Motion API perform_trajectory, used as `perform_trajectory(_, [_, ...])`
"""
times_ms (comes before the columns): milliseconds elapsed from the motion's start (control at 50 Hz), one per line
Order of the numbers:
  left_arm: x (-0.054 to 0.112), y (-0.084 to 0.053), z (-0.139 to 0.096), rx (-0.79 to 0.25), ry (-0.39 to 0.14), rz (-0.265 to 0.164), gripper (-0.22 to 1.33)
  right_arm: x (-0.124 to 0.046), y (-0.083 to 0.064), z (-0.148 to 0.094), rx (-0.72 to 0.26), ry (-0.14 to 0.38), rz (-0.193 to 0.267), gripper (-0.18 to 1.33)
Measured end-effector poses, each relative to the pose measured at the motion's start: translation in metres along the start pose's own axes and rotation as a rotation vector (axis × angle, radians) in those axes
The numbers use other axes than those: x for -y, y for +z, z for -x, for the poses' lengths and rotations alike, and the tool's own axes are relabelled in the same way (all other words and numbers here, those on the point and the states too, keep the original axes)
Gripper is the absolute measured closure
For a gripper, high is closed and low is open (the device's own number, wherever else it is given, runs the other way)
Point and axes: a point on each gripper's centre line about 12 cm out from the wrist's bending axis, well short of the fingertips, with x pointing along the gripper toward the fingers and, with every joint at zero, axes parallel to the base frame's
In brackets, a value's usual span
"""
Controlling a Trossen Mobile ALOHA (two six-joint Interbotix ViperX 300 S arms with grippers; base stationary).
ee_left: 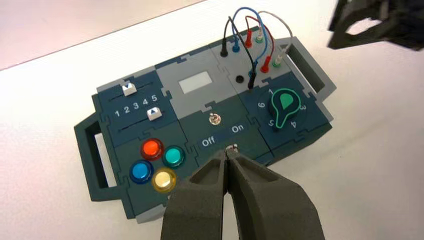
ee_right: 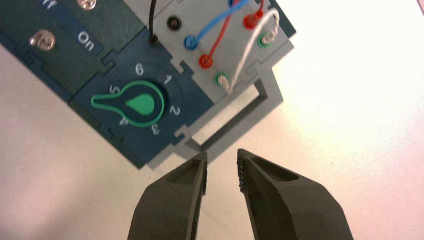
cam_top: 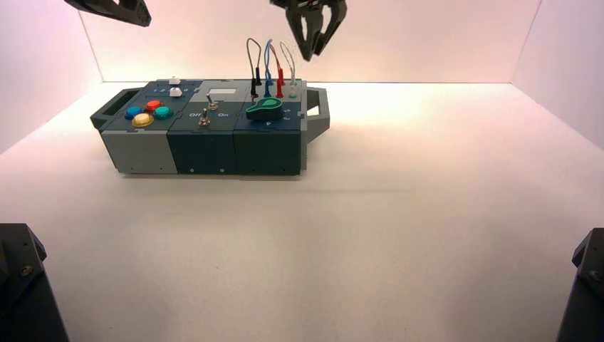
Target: Insert the white wire.
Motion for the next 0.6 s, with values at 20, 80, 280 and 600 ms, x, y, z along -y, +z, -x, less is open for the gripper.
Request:
perform_trajectory(20, [0.000, 0.000, 0.000, 0.003, 0.001, 0.000, 1.28, 0.000, -0.002, 0.001, 0.004, -0.002, 0.001, 0.44])
perform_trajectory(80, [0.000, -0.002, -0.001, 0.007, 0.005, 0.001, 1.28, 0.001, -0.007, 0.006, 0.018, -0.003, -0.003, 0.44])
perform_trajectory(280, [-0.001, -0.004, -0.002, 0.023, 0.014, -0.001, 1.28, 0.003, -0.020, 0.020, 0.049, -0.010, -0.018, 0.45])
perform_trajectory(600, [-0.003, -0.006, -0.008, 0.015, 0.024, -0.003, 1.27, 0.008, -0.040, 0.040, 0.104, -0.024, -0.041, 0.49])
